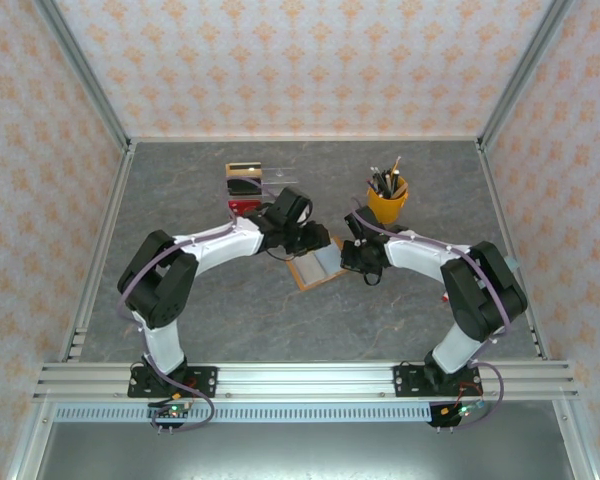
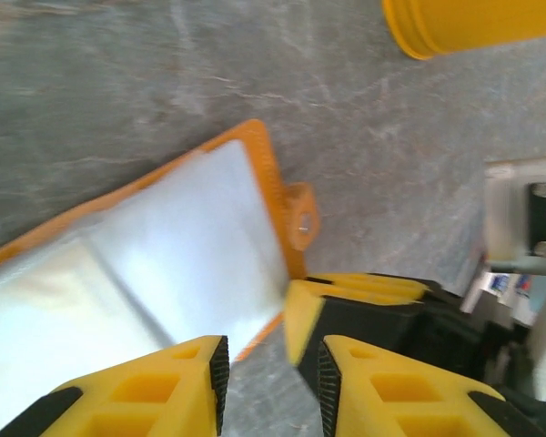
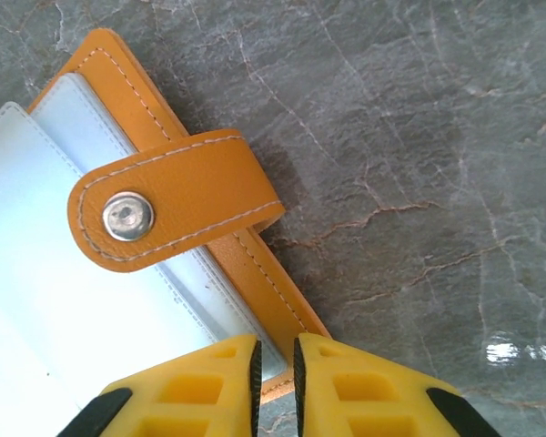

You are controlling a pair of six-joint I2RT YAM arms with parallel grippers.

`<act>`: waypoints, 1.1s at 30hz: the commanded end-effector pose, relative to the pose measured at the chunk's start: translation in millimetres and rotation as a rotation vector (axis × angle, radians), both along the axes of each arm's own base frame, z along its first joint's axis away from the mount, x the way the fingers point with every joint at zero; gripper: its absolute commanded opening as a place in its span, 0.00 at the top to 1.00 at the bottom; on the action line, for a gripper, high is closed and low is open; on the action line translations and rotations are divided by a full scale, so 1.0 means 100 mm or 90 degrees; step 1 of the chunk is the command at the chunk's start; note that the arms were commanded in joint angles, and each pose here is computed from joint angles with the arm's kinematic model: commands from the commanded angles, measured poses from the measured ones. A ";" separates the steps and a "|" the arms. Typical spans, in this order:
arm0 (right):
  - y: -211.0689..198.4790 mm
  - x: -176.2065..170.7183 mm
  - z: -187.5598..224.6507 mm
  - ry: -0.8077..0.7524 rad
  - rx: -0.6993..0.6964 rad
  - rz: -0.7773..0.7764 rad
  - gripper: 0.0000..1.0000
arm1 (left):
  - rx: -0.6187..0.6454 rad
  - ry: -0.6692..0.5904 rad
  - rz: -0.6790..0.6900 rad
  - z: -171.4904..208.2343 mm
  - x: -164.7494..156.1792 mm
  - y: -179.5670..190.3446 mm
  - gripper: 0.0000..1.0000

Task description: Take the credit cards out of the card holder

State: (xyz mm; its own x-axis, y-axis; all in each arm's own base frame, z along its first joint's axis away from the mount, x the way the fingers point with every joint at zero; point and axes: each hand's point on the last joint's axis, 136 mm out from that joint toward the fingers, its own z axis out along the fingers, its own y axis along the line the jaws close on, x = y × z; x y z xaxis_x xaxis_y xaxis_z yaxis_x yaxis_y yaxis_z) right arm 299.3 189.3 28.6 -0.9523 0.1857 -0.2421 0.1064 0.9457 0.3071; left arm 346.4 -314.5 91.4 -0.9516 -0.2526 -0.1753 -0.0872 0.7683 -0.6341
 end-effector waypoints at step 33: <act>0.22 -0.01 0.07 0.023 -0.004 0.139 0.67 | 0.101 0.063 0.116 -0.48 -0.30 0.66 0.66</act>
State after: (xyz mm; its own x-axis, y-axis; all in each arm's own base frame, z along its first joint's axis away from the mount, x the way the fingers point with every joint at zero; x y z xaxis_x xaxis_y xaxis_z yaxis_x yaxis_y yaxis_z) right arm 307.8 202.8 34.9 -0.9678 -0.0091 -0.2515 -0.0779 0.9611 0.2651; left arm 313.1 -260.1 45.4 -0.9224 -0.3702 -0.1098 -0.2661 0.8155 -0.5140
